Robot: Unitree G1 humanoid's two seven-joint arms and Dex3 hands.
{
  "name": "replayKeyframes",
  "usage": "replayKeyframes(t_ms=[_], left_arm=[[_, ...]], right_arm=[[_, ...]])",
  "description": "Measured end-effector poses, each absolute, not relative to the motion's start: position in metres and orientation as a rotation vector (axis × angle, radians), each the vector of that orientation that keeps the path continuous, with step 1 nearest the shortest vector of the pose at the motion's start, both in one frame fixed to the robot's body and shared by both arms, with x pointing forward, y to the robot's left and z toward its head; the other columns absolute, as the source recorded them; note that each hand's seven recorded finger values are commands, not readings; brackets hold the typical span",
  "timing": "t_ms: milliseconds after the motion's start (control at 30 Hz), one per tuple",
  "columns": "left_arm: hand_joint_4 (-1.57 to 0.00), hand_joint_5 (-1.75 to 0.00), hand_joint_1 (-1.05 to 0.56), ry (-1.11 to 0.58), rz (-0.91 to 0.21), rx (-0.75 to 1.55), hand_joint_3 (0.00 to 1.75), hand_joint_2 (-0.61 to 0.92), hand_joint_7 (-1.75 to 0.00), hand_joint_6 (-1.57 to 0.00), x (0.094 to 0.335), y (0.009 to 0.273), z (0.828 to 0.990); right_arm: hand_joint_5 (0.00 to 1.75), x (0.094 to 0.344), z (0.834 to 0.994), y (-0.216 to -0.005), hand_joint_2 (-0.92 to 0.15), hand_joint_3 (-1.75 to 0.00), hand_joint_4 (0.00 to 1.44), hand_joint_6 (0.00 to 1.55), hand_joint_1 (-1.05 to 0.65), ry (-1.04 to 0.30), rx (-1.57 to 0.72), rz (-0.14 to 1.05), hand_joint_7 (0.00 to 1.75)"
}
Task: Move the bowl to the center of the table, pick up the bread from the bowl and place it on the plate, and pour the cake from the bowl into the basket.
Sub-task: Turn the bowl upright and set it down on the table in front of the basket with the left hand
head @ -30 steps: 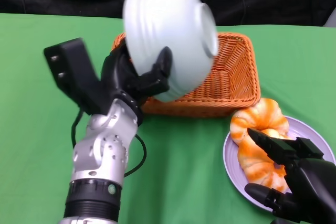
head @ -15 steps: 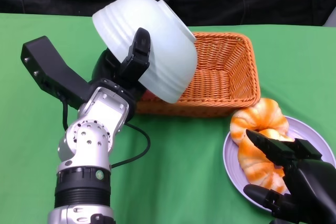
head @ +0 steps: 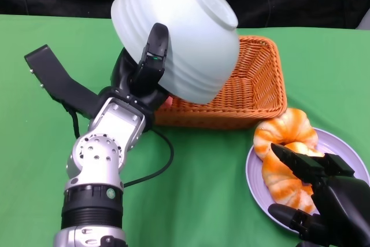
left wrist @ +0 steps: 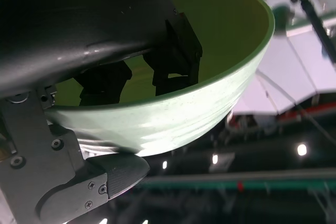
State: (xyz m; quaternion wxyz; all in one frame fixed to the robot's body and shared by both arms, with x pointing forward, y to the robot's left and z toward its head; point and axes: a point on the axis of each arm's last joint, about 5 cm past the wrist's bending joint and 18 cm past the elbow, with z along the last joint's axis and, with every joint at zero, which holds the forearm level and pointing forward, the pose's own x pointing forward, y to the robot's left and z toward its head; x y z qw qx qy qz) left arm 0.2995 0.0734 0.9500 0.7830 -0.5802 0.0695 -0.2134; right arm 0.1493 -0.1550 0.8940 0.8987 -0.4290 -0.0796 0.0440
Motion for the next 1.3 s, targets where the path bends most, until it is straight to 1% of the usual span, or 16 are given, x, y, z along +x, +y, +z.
replayKeyframes(t_ms=[133, 267, 400, 500, 567, 667, 767, 833, 1033, 1233, 1300], left_arm=[[-1.09, -1.75, -0.31, 0.123, -0.528, -1.269, 1.74, 0.24, -1.75, -0.87, 0.299, 0.072, 0.945], [-1.09, -1.75, -0.31, 0.098, -0.590, -1.287, 1.68, 0.24, -1.75, -0.85, 0.300, 0.070, 0.939], [-1.10, -1.75, -0.31, 0.101, -0.608, -1.298, 1.68, 0.26, -1.75, -0.85, 0.300, 0.069, 0.935], [-1.10, -1.75, -0.31, 0.100, -0.612, -1.297, 1.69, 0.27, -1.75, -0.85, 0.300, 0.069, 0.935], [-1.11, -1.75, -0.29, 0.087, -0.634, -1.279, 1.65, 0.31, -1.75, -0.87, 0.300, 0.069, 0.935], [-1.11, -1.75, -0.25, 0.049, -0.687, -1.176, 1.66, 0.32, -1.75, -0.91, 0.301, 0.071, 0.940], [-1.14, -1.75, -0.21, 0.003, -0.700, -1.081, 1.73, 0.31, -1.75, -0.93, 0.301, 0.075, 0.947], [-1.14, -1.75, -0.20, -0.026, -0.685, -1.007, 1.74, 0.31, -1.75, -0.92, 0.299, 0.081, 0.949], [-1.11, -1.75, -0.14, -0.065, -0.620, -0.794, 1.72, 0.33, -1.75, -0.90, 0.290, 0.101, 0.943], [-1.10, -1.75, -0.07, -0.149, -0.601, -0.580, 1.73, 0.32, -1.75, -0.90, 0.285, 0.117, 0.953], [-1.11, -1.75, -0.06, -0.174, -0.604, -0.517, 1.67, 0.31, -1.75, -0.91, 0.284, 0.118, 0.955]], right_arm=[[0.76, 0.149, 0.894, -0.155, -0.92, -0.34, 0.06, 0.31, -0.58, -0.164, -0.888, 0.091, 0.01], [0.75, 0.149, 0.894, -0.155, -0.92, -0.34, 0.05, 0.31, -0.58, -0.163, -0.888, 0.092, 0.01], [0.76, 0.149, 0.894, -0.155, -0.92, -0.34, 0.05, 0.31, -0.59, -0.163, -0.889, 0.092, 0.01], [0.77, 0.149, 0.894, -0.155, -0.92, -0.34, 0.05, 0.31, -0.59, -0.163, -0.889, 0.092, 0.01], [0.77, 0.149, 0.894, -0.155, -0.92, -0.34, 0.04, 0.31, -0.58, -0.163, -0.890, 0.093, 0.01], [0.77, 0.149, 0.894, -0.155, -0.92, -0.34, 0.03, 0.31, -0.58, -0.161, -0.890, 0.098, 0.01], [0.77, 0.149, 0.894, -0.155, -0.92, -0.34, 0.04, 0.31, -0.58, -0.161, -0.891, 0.099, 0.01], [0.78, 0.149, 0.894, -0.155, -0.92, -0.34, 0.04, 0.31, -0.58, -0.159, -0.892, 0.099, 0.01], [0.78, 0.148, 0.893, -0.157, -0.92, -0.34, 0.04, 0.31, -0.58, -0.150, -0.891, 0.104, 0.01], [0.77, 0.147, 0.893, -0.158, -0.92, -0.34, 0.03, 0.31, -0.58, -0.151, -0.894, 0.106, 0.01], [0.77, 0.147, 0.893, -0.158, -0.92, -0.34, 0.03, 0.31, -0.58, -0.152, -0.894, 0.107, 0.01]])
